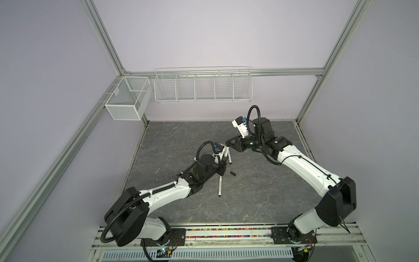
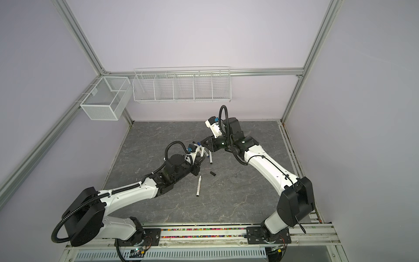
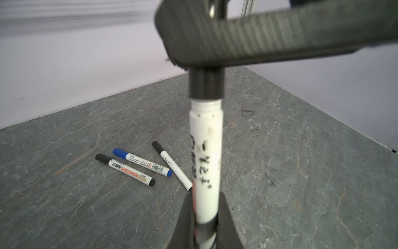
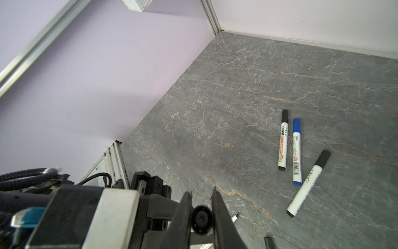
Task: Insert the pens into the pen caps
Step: 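Press the black cap down onto the marker tip with the right gripper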
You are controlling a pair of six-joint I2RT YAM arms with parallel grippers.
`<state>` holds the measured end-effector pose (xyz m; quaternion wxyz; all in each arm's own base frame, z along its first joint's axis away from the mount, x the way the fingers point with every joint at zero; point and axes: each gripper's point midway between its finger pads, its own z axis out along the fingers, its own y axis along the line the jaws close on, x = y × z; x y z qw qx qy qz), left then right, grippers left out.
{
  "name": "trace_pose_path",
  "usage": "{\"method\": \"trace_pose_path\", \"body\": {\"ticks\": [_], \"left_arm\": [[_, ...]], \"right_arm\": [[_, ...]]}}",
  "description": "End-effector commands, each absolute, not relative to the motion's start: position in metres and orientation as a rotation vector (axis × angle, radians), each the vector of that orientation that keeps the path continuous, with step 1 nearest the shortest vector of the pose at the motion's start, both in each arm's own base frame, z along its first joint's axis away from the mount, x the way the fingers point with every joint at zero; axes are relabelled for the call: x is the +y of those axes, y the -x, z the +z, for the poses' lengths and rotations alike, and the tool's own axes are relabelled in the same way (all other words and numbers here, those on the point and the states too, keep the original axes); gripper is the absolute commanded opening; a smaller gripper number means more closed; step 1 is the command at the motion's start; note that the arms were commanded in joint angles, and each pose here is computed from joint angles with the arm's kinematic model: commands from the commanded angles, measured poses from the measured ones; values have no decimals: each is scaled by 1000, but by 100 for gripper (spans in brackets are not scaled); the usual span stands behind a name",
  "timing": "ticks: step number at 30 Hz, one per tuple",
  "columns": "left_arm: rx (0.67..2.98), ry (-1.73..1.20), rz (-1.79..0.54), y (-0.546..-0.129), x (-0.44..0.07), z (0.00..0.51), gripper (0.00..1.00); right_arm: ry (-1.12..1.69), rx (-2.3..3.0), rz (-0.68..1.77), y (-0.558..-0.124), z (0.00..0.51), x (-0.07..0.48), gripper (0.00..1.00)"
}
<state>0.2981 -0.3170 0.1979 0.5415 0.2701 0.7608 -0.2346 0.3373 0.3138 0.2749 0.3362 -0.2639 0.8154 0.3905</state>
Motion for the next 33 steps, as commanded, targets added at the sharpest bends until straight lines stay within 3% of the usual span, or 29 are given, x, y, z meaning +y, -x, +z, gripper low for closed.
{"method": "trace_pose_path", "body": {"ticks": [1, 27, 33], "left_arm": [[1758, -563, -476, -314, -309, 223, 0], [1768, -505, -416, -326, -305, 225, 0], [1772, -509, -421, -326, -307, 225, 0]], "right_arm": [[706, 2201, 915, -332, 256, 303, 15], [614, 2332, 1142, -321, 250, 324, 9], [668, 2399, 1064, -313, 240, 316, 9]]}}
